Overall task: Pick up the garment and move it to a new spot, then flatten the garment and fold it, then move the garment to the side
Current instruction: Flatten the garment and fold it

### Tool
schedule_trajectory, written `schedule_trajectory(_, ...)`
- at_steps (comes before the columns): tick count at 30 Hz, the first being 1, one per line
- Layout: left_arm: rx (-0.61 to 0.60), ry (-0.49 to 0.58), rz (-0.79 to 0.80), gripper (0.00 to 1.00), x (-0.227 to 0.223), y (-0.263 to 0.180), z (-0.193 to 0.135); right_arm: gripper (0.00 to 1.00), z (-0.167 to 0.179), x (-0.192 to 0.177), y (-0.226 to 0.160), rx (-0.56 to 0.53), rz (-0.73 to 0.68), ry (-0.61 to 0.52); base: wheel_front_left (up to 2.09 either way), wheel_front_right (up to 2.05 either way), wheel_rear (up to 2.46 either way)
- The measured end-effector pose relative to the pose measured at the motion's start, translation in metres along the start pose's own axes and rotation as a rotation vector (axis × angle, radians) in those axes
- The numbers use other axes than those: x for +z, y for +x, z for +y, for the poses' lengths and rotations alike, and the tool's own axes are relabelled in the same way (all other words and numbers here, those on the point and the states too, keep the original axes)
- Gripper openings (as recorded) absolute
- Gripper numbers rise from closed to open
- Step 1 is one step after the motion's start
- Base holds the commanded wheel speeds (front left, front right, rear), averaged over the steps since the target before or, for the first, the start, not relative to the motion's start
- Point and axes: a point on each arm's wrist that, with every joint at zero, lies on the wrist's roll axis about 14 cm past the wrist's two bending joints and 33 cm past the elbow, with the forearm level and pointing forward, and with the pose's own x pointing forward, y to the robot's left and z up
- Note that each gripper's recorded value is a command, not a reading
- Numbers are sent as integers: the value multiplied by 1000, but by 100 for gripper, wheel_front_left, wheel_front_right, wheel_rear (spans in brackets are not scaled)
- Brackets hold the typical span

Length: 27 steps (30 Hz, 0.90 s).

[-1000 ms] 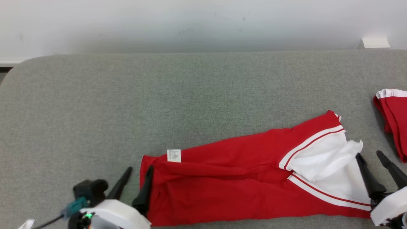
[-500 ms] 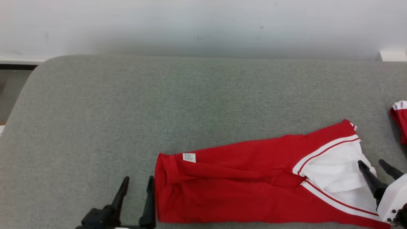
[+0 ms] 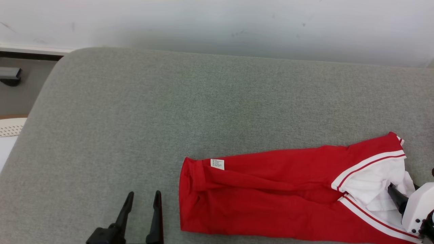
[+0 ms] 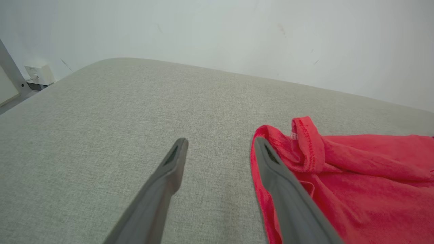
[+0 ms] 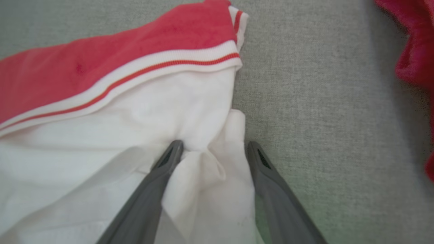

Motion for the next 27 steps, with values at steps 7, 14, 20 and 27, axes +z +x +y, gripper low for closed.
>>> schedule_trajectory(7,-2,3,7,100,-3,-5,2,0,57,17,10,176,-65,117,0,0,0)
schedule_trajectory(14,-13,8,17,100,-7,-12,1,0,40,39,-9,161,-172,171,0,0,0)
schedule_trajectory(20,-33,-6,8,100,-5,-20,-5,0,-30,68,-56,20,-288,181,0,0,0)
schedule_trajectory(27,-35,1,16,100,-9,-29,-3,0,-74,91,-106,-80,-354,117,0,0,0)
